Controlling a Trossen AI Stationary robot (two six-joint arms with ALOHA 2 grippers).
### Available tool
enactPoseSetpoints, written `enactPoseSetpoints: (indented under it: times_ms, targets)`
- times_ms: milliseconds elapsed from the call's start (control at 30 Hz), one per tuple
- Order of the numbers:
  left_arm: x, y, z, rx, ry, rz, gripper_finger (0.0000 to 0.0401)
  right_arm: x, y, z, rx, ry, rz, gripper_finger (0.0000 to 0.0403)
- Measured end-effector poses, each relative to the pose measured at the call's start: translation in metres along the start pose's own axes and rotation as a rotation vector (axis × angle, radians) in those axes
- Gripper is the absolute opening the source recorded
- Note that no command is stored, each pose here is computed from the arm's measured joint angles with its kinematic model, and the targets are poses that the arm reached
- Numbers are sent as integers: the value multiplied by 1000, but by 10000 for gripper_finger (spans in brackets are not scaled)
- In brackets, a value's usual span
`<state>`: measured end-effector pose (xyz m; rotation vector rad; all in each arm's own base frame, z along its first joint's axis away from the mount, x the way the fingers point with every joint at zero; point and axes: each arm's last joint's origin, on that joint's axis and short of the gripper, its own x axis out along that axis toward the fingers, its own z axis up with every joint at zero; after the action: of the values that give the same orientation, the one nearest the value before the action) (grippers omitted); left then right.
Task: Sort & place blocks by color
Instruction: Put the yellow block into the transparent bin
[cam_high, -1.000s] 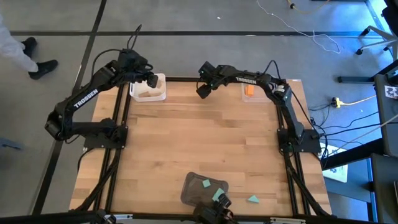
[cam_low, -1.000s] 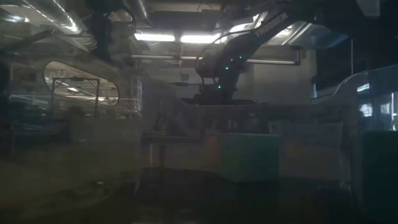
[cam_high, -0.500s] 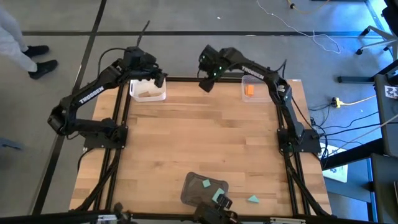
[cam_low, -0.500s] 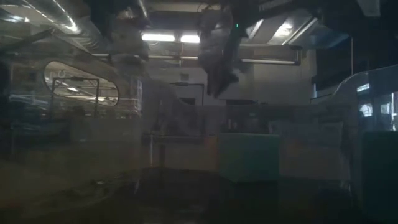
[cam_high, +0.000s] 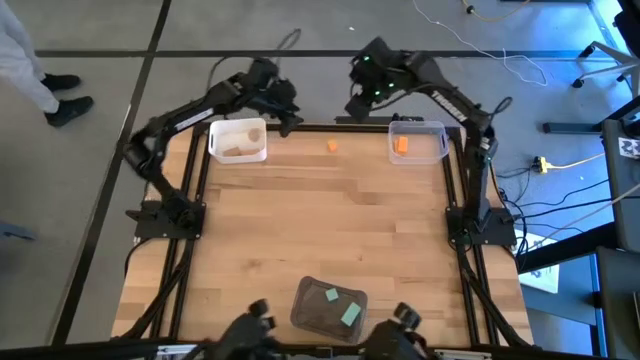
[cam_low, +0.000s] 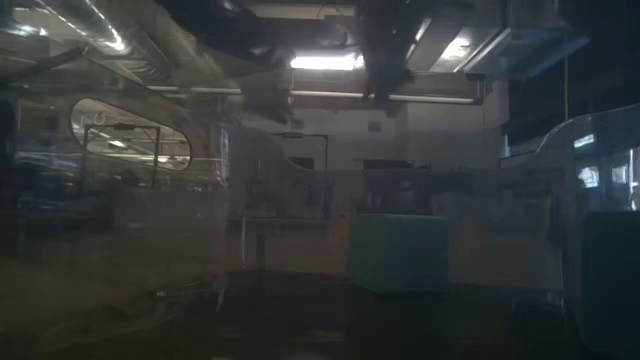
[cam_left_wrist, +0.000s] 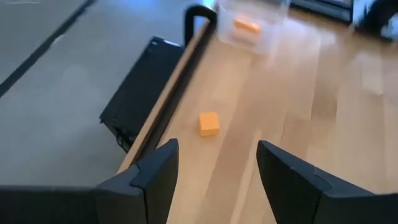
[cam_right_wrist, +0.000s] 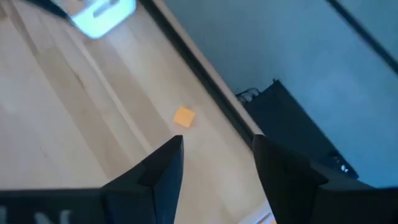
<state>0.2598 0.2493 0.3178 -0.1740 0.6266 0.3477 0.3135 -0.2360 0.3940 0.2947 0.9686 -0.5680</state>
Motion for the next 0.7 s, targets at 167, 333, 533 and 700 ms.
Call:
enactPoseSetpoints:
  times_ms: [167, 333, 533, 700]
  targets:
    - [42, -1, 10, 77, 78, -56, 208, -33, -13, -5, 24, -69, -23, 194]
    - [84, -7, 12, 31, 131, -77, 208, -61, -23, -11, 44, -128, -45, 194]
    - [127, -24, 7, 40, 199, -66, 208, -73, -31, -14, 59, -150, -109, 194]
    - [156, -36, -4, 34, 281, 35, 208, -73, -35, -15, 68, -145, -131, 194]
